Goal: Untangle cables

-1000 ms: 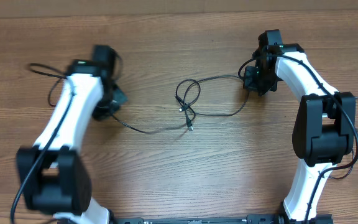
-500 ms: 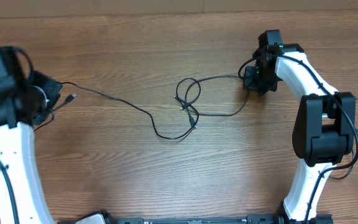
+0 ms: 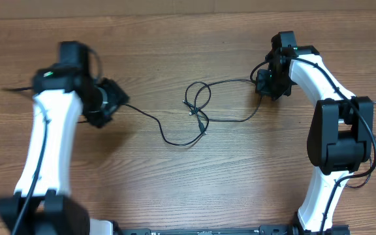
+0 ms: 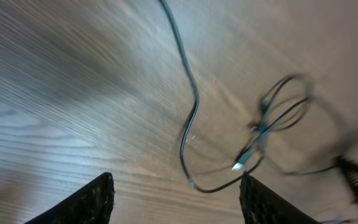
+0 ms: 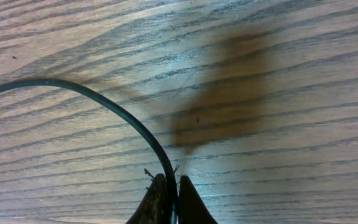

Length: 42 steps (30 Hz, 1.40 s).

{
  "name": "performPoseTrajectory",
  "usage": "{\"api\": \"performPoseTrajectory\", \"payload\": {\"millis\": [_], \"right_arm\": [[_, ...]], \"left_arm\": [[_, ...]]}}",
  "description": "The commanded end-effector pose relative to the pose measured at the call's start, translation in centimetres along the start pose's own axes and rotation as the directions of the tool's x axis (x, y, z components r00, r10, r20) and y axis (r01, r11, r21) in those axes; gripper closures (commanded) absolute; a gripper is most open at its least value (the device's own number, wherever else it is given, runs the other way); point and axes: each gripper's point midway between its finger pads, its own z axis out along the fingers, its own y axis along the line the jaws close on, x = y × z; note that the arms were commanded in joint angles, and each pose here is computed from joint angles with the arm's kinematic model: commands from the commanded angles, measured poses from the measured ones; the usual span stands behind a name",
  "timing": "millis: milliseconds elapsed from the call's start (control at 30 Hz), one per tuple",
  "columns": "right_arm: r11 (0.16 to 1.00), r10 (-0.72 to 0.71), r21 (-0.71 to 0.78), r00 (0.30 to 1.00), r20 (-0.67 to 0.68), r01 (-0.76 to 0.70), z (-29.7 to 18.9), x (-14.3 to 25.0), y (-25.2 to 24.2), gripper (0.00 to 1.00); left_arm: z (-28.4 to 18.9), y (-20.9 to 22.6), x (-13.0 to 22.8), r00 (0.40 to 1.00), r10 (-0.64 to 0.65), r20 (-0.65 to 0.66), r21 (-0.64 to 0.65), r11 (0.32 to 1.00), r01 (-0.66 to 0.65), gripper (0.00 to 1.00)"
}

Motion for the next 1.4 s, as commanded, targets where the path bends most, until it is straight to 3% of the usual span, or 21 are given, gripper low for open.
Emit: {"api": "performPoseTrajectory", "payload": {"millis": [0, 233, 467, 667, 733, 800, 933, 1067, 1200, 1333, 1367], "right_arm": [[1.000, 0.015, -0.011, 1.000, 0.027, -0.015, -1.1, -0.4, -0.1, 0.95], [1.000, 0.015, -0.011, 1.000, 0.028, -0.014, -1.1, -0.4, 0.0, 0.95], [1.000, 0.015, -0.011, 1.000, 0.027, -0.015, -1.1, -0.4, -0.1, 0.95], [1.000, 0.015, -0.011, 1.000, 0.028, -0.014, -1.1, -0.4, 0.0, 0.95], [1.000, 0.015, -0.011, 1.000, 0.028, -0.014, -1.1, -0.4, 0.0, 0.95], [1.000, 0.015, -0.011, 1.000, 0.028, -0.014, -1.1, -0.4, 0.0, 0.95], [1.000, 0.015, -0.011, 1.000, 0.028, -0.014, -1.1, -0.4, 0.0, 0.95], [1.000, 0.015, -0.011, 1.000, 0.028, -0.014, -1.1, -0.4, 0.0, 0.95], [1.000, 0.015, -0.011, 0.999, 0.029, -0.014, -1.1, -0.4, 0.0, 0.95], [1.000, 0.014, -0.012, 0.999, 0.031, -0.014, -1.1, -0.5, 0.0, 0.95], [1.000, 0.014, -0.012, 0.999, 0.031, -0.014, -1.1, -0.5, 0.0, 0.95]], "left_arm": [[5.0, -1.0, 2.7, 0.988, 0.073, -0.138, -0.081, 0.993, -0.085, 0.33], [13.0, -1.4, 7.7, 0.939, 0.071, -0.338, -0.217, 0.964, -0.151, 0.23], [18.8, -1.9, 11.6, 0.869, 0.059, -0.491, -0.206, 0.962, -0.182, 0.33], [20.0, -1.3, 11.8, 0.854, 0.043, -0.518, -0.214, 0.961, -0.177, 0.55], [19.9, -1.3, 11.7, 0.855, 0.039, -0.518, -0.214, 0.961, -0.173, 0.69], [19.8, -1.2, 11.5, 0.852, 0.041, -0.522, -0.209, 0.962, -0.175, 0.96], [19.1, -1.3, 11.0, 0.854, 0.057, -0.517, -0.193, 0.964, -0.181, 0.96], [16.8, -1.8, 8.7, 0.911, 0.093, -0.401, -0.198, 0.962, -0.185, 0.96], [10.8, -2.1, 4.9, 0.979, 0.134, -0.155, -0.229, 0.959, -0.167, 0.96], [4.4, -1.3, 2.0, 0.983, 0.165, 0.078, -0.248, 0.958, -0.141, 0.96], [0.6, -0.5, 0.8, 0.966, 0.153, 0.206, -0.249, 0.963, -0.099, 0.96]]}}
